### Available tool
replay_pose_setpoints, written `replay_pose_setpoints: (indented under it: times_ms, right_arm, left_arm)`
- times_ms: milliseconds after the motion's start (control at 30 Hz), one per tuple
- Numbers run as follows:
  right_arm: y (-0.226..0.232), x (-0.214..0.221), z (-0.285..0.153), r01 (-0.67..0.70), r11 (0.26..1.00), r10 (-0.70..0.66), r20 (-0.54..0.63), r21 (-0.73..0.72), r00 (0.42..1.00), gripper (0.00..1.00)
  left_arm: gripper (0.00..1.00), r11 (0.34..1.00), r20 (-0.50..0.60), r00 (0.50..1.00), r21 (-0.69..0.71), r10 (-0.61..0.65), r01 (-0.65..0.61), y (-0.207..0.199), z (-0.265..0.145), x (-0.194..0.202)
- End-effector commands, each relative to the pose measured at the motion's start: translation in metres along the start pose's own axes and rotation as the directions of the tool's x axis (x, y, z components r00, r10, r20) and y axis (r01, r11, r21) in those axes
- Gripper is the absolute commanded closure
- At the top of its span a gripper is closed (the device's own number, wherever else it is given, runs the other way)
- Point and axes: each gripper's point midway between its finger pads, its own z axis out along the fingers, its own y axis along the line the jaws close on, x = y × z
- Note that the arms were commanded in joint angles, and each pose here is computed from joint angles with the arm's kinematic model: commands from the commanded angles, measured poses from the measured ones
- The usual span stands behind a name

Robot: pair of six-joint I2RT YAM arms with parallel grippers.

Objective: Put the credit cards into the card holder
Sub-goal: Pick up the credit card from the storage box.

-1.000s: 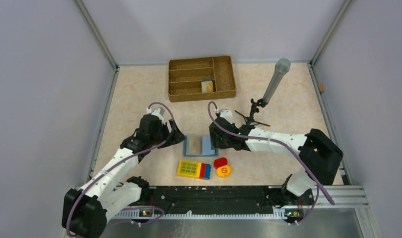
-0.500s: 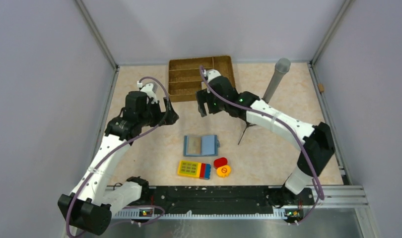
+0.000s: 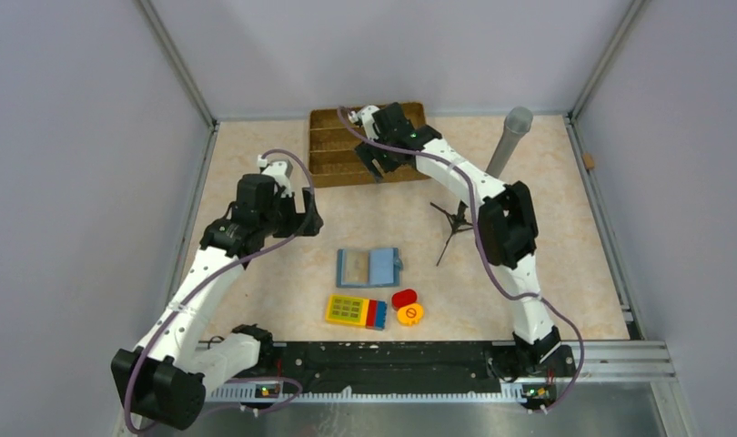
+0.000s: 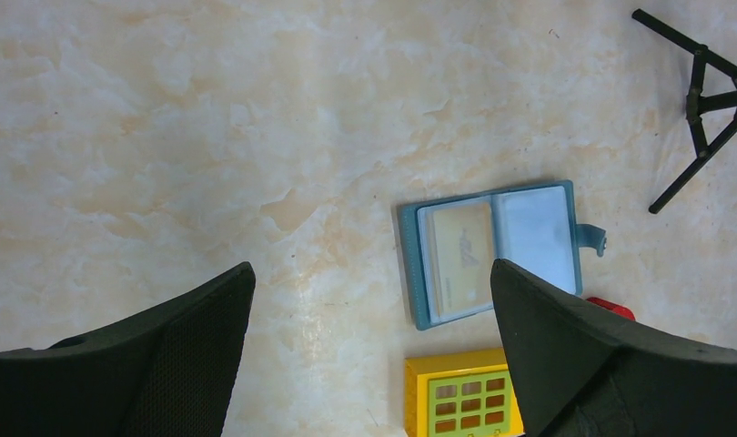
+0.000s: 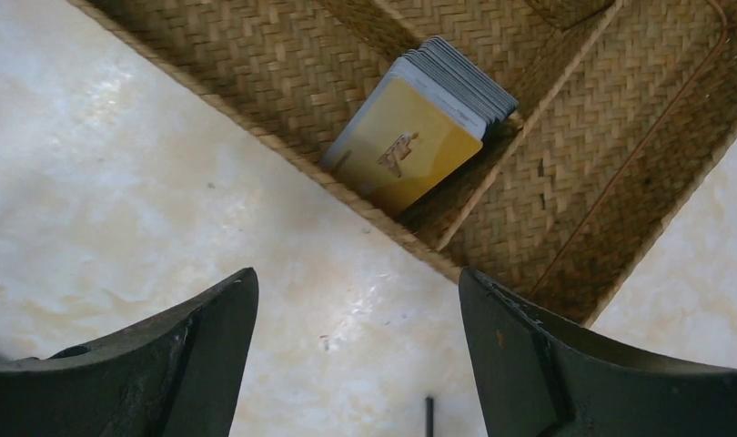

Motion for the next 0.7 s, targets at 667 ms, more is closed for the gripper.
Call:
replay_pose_setpoints:
  times_ms: [667]
  right_arm:
    - [-0.063,-0.02,0.069,0.338,0.938,-0.342,0.043,0.081,0.939,0.26]
  left_arm:
    - [0.01,0.999,0.024,1.0,0.036,-0.018,0.017,0.004,0.015,-0.007]
